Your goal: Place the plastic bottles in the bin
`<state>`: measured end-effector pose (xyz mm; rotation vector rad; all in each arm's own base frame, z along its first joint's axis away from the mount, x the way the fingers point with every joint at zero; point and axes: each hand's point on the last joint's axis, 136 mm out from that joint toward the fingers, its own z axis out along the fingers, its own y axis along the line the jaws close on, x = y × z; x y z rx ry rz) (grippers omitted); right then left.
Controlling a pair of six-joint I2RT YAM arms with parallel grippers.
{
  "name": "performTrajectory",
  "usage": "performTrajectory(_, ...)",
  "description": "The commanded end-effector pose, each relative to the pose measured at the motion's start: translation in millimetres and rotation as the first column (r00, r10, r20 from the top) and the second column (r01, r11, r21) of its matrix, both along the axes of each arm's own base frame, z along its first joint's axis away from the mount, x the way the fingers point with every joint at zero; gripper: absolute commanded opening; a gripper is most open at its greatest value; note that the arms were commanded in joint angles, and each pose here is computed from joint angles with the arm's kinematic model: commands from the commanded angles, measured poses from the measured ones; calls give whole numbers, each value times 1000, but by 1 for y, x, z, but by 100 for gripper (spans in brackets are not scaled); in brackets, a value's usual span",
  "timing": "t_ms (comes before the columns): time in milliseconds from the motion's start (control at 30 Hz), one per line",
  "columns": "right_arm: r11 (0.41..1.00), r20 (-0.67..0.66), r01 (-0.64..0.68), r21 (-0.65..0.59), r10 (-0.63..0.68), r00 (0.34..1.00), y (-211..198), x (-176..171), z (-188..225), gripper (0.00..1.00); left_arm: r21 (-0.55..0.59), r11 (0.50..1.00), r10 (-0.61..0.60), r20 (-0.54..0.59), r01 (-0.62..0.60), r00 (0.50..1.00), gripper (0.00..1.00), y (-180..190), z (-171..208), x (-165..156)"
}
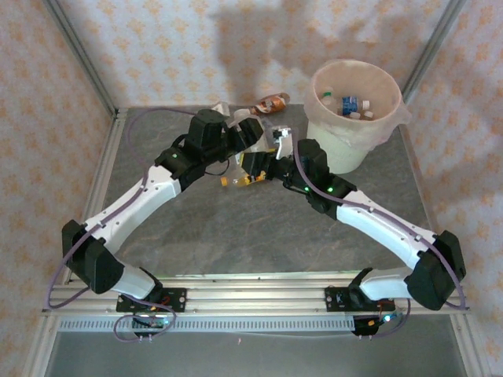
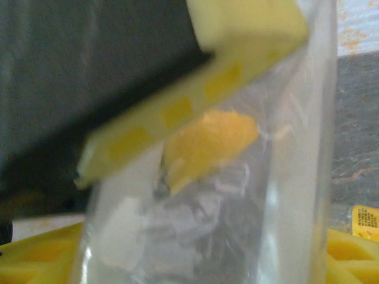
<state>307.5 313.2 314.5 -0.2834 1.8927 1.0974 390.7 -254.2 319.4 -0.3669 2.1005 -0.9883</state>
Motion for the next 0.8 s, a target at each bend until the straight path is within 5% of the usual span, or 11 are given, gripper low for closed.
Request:
performTrajectory(0,996,66,86,32,-88,994,-7,15,10,64,-28,999,-45,14,46,999,70,-14,14,-1)
performTrajectory(167,993,88,116,-13,-114,990,-12,19,5,51,0,998,-68,-8,68,998,76,-17,11,0)
performTrajectory(433,965,53,208,-160,-202,978,-40,16,-18,45,19,994,-110,44,109,993,99,-16,40,-5)
performTrajectory(767,872,49,357,-334,-362,931,-110,12,-13,44,-9,1000,18,120,-17,993,100,26,60,-20)
